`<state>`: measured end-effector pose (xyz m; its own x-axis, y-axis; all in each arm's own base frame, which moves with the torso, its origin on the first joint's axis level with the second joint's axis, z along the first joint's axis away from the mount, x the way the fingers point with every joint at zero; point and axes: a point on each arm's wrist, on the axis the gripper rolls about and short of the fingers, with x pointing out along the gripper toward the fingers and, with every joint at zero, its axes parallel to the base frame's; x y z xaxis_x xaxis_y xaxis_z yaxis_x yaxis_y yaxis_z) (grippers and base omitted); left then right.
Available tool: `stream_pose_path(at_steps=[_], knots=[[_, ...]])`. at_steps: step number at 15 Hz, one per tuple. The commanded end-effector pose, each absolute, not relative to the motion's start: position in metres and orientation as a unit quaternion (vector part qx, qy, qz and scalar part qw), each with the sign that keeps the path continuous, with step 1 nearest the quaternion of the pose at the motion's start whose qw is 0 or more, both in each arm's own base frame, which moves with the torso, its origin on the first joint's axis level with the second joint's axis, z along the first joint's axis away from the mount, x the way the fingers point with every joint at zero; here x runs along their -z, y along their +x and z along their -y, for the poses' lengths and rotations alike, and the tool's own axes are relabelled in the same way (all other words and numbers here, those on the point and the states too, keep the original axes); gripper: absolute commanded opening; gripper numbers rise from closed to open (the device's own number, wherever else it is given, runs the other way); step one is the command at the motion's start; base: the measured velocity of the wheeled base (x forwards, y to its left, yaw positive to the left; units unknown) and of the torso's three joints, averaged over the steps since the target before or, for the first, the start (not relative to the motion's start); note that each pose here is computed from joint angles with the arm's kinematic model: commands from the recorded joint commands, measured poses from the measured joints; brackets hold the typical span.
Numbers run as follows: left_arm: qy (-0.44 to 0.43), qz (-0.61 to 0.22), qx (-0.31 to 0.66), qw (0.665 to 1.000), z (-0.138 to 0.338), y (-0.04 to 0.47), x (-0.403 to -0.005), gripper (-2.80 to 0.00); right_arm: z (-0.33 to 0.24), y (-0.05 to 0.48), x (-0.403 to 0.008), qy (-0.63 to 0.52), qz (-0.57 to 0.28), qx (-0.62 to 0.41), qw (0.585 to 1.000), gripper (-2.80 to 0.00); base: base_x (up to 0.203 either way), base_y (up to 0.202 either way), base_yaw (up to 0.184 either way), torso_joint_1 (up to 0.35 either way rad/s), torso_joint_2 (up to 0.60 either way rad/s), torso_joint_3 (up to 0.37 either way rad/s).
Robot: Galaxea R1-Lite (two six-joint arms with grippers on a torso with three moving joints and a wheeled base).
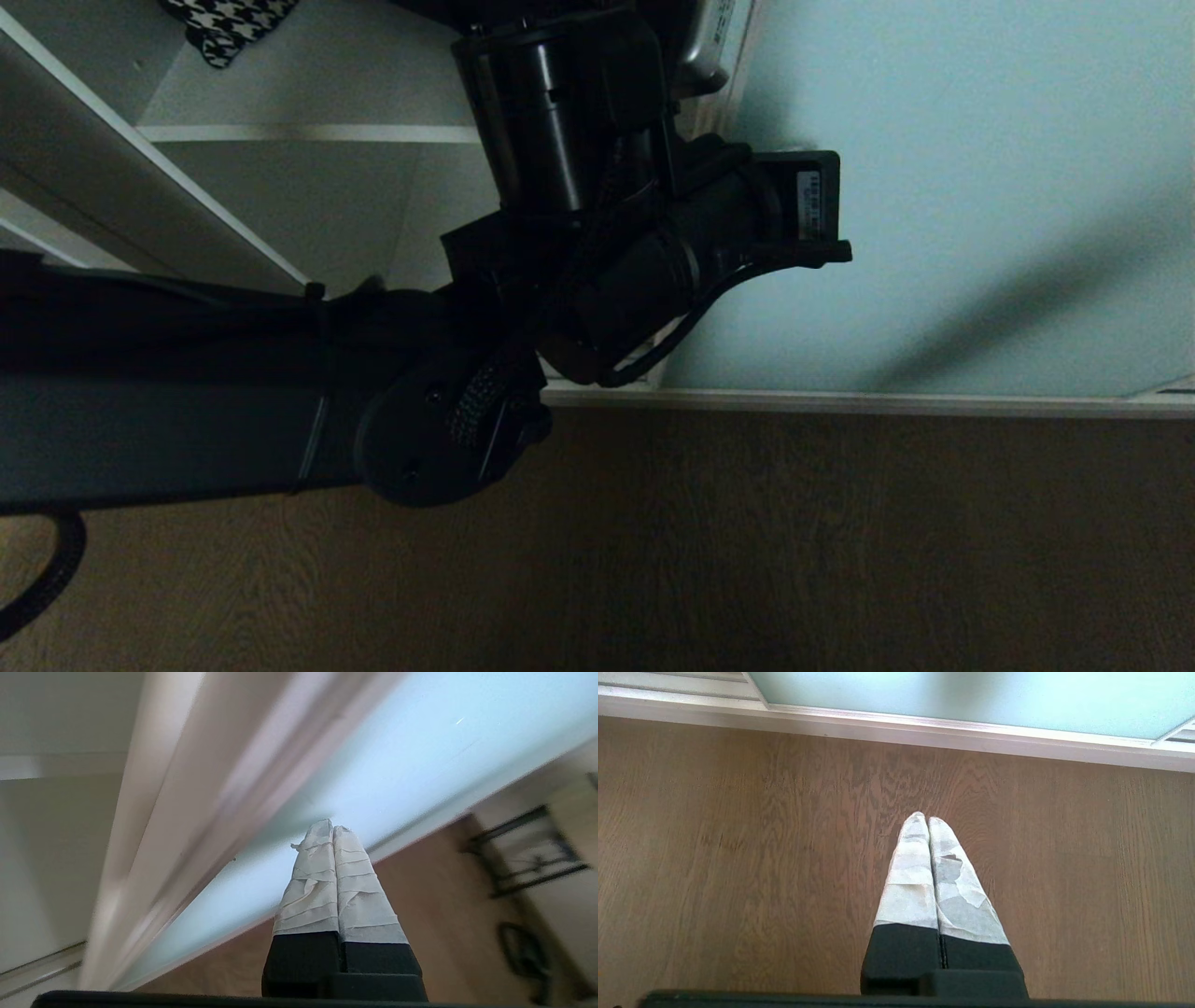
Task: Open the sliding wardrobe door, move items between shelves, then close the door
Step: Close the door
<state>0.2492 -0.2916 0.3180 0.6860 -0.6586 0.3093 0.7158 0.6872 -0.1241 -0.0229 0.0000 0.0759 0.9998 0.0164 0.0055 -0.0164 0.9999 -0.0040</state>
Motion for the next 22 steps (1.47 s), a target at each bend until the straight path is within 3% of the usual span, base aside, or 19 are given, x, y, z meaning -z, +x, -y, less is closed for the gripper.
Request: stream_pose_path(at_steps=[1, 8, 13, 17, 22], knots=[[-0.121, 0.128, 0.363, 0.915, 0.286, 0.251, -0.322, -2.8, 0.0, -0.023, -0.076, -0.002, 0.005, -0.008, 1.0, -2.8, 0.0, 0.0, 0.0, 0.0, 0.0, 0.0], [-0.125, 0.168, 0.309, 0.928, 0.252, 0.269, -0.346, -2.8, 0.0, -0.023, -0.076, -0.002, 0.004, -0.008, 1.0, -2.8, 0.0, 0.0, 0.0, 0.0, 0.0, 0.0], [-0.129, 0.201, 0.245, 0.94, 0.197, 0.263, -0.373, -2.8, 0.0, -0.023, -0.076, -0.002, 0.005, -0.008, 1.0, -2.8, 0.0, 0.0, 0.0, 0.0, 0.0, 0.0], [-0.124, 0.217, 0.208, 0.946, 0.152, 0.24, -0.394, -2.8, 0.0, -0.023, -0.076, -0.002, 0.004, -0.008, 1.0, -2.8, 0.0, 0.0, 0.0, 0.0, 0.0, 0.0], [-0.12, 0.239, 0.183, 0.946, 0.094, 0.172, -0.426, -2.8, 0.0, -0.023, -0.076, -0.002, 0.004, -0.008, 1.0, -2.8, 0.0, 0.0, 0.0, 0.0, 0.0, 0.0]])
